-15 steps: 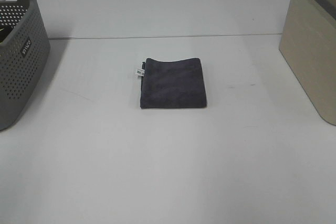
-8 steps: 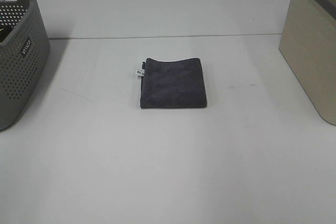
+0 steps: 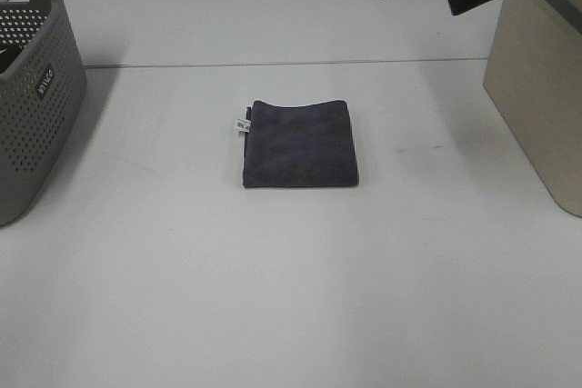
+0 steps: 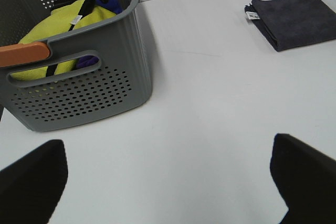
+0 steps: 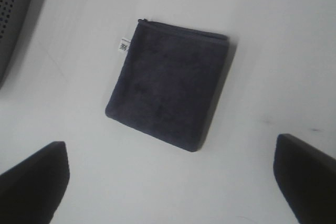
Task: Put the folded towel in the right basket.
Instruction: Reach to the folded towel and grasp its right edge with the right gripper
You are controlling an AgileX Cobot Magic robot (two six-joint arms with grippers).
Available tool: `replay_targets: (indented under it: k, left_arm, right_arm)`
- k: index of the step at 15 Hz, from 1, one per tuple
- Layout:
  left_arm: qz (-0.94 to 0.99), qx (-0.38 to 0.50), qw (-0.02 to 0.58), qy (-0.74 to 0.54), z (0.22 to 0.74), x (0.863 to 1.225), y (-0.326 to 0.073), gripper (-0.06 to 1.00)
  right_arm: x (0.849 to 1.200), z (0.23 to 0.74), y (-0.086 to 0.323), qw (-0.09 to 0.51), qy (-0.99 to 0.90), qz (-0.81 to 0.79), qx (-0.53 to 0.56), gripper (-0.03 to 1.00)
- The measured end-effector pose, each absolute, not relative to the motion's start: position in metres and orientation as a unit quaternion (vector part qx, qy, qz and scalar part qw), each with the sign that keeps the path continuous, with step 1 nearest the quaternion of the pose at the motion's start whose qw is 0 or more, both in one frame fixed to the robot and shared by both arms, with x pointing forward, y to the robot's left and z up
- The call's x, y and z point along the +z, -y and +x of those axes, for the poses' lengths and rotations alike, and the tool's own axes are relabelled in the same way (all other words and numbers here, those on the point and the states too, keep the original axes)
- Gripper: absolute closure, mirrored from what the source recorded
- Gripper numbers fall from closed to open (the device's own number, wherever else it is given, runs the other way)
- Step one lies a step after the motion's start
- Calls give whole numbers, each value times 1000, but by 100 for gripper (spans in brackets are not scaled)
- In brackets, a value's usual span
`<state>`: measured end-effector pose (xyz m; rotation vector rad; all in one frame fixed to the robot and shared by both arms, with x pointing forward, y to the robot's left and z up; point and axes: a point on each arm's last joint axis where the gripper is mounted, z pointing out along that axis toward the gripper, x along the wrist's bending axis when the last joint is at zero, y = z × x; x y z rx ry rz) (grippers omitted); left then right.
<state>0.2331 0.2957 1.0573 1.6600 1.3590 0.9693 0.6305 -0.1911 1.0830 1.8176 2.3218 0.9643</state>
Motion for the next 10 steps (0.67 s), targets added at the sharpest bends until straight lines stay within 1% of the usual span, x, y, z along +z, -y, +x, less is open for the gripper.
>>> replay_targets:
  k: [4, 5, 7, 10]
  left_arm:
    - [651, 380, 384, -533, 233, 1057, -296, -4]
    - [651, 380, 384, -533, 233, 1057, -296, -4]
    - [651, 380, 384, -533, 233, 1057, -296, -4]
    - [651, 380, 384, -533, 233, 1057, -296, -4]
  right_arm:
    - [1022, 649, 177, -87, -738, 607, 282, -2]
    - [1000, 656, 174, -112, -729, 618, 272, -2]
    - [969, 665, 171, -133, -718, 630, 265, -2]
    - [931, 675, 169, -142, -710, 640, 258, -2]
